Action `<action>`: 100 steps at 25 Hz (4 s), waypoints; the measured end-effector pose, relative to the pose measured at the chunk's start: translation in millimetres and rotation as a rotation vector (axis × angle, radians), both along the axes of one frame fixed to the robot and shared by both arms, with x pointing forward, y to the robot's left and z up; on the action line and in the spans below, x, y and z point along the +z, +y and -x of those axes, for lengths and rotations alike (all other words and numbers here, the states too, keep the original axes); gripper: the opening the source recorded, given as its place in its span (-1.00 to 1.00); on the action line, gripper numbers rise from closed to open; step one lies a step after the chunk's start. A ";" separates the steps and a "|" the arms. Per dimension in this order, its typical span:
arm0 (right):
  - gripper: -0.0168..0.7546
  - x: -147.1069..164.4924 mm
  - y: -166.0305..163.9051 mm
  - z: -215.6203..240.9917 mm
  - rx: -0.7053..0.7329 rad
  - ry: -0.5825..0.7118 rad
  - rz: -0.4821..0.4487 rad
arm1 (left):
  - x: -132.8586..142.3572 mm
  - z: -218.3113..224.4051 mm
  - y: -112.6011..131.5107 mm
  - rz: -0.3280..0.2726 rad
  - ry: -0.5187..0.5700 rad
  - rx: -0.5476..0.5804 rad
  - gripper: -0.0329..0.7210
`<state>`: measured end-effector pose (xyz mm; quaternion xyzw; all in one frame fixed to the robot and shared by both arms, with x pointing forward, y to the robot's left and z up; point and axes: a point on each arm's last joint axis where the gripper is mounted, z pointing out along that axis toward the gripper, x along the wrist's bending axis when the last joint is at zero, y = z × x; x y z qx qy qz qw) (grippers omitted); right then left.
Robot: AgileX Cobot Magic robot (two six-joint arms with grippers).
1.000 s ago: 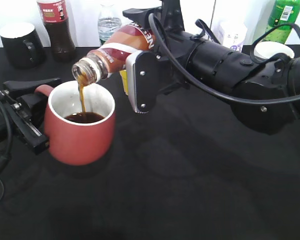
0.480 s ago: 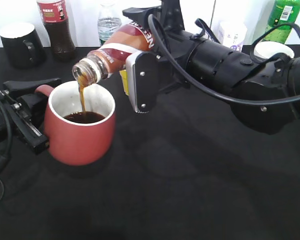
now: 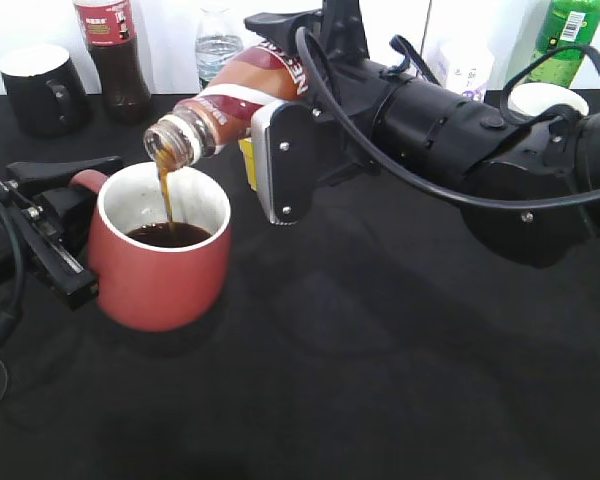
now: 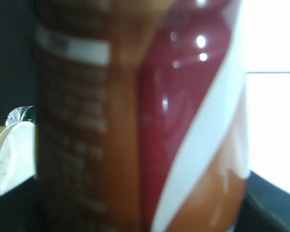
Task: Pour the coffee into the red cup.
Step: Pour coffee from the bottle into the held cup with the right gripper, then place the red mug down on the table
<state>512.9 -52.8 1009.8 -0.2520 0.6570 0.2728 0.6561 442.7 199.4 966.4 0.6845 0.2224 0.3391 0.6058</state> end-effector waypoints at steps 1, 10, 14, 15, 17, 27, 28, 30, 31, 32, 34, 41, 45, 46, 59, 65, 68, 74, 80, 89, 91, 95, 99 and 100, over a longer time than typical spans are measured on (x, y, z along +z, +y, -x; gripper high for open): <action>0.41 0.0 0.0 0.0 0.000 -0.002 0.002 | 0.0 0.0 0.0 0.000 0.000 0.000 -0.64; 0.41 0.0 0.1 0.1 0.002 -0.018 0.019 | -0.2 0.0 0.0 -0.002 0.001 0.000 -0.64; 0.41 0.0 0.2 0.2 0.002 -0.023 0.024 | -0.2 0.0 0.0 -0.002 0.001 0.001 -0.64; 0.41 0.0 0.2 0.2 0.002 -0.023 0.024 | -0.2 0.0 0.0 -0.002 0.001 0.001 -0.64; 0.41 0.0 0.2 0.2 0.002 -0.024 0.025 | -0.3 0.0 0.0 -0.003 0.001 0.001 -0.64; 0.41 0.2 0.2 0.2 0.002 -0.025 0.023 | -0.3 0.0 0.1 -0.003 0.002 0.001 -0.64; 0.41 0.2 0.2 0.2 0.002 -0.025 0.023 | -0.3 0.0 0.1 -0.003 0.002 0.001 -0.64; 0.41 0.2 0.2 0.2 0.002 -0.026 0.024 | -0.3 0.0 0.1 -0.003 0.002 0.001 -0.64; 0.41 0.3 0.2 0.2 0.002 -0.031 0.027 | -0.3 0.0 0.1 -0.003 0.002 0.001 -0.64; 0.41 0.3 0.2 0.2 0.002 -0.035 0.031 | -0.3 0.0 0.1 -0.003 0.002 0.001 -0.64; 0.41 0.5 0.2 0.2 0.002 -0.040 0.034 | -0.3 0.0 0.0 -0.004 0.002 0.000 -0.64; 0.41 0.6 0.2 0.2 0.002 -0.044 0.036 | -0.3 0.0 0.0 -0.004 0.002 0.000 -0.64; 0.41 0.6 0.2 0.2 0.002 -0.044 0.036 | -0.3 0.0 0.0 -0.004 0.002 0.000 -0.64; 0.41 0.6 0.2 0.2 0.002 -0.044 0.036 | -0.3 0.0 0.0 -0.004 0.002 0.000 -0.64; 0.41 0.7 0.2 0.2 0.003 -0.002 -0.009 | 0.0 -0.7 0.8 0.002 0.002 0.012 -0.63; 0.41 0.7 0.2 0.2 0.005 0.084 -0.099 | 2.5 -2.5 2.9 0.033 -0.008 0.043 -0.62; 0.41 0.7 0.2 0.2 0.007 0.186 -0.206 | 2.9 -3.7 4.3 0.042 -0.006 0.062 -0.61; 0.41 0.7 0.0 0.0 0.015 0.760 -0.809 | 3.6 -6.2 7.6 0.064 0.000 0.108 -0.60; 0.41 0.7 0.0 0.0 0.019 0.979 -1.039 | 5.7 -14.4 21.6 0.150 0.024 0.286 -0.59; 0.41 0.7 0.0 0.0 0.019 0.982 -1.042 | 1.6 -39.2 79.9 0.203 0.030 0.617 -0.57; 0.41 0.7 -0.1 -0.1 0.018 0.982 -1.043 | -3.4 -59.5 78.0 0.196 0.040 0.612 -0.56; 0.41 -3.2 -0.2 -0.2 -0.014 1.007 -1.021 | -18.1 -102.3 74.9 0.191 0.052 0.611 -0.55; 0.41 -3.5 -0.3 -0.2 -0.016 1.009 -1.019 | -42.3 -144.5 71.5 0.185 0.069 0.607 -0.53; 0.41 -3.6 -0.3 -0.2 -0.017 1.010 -1.018 | -48.3 -155.0 70.6 0.204 0.078 0.605 -0.53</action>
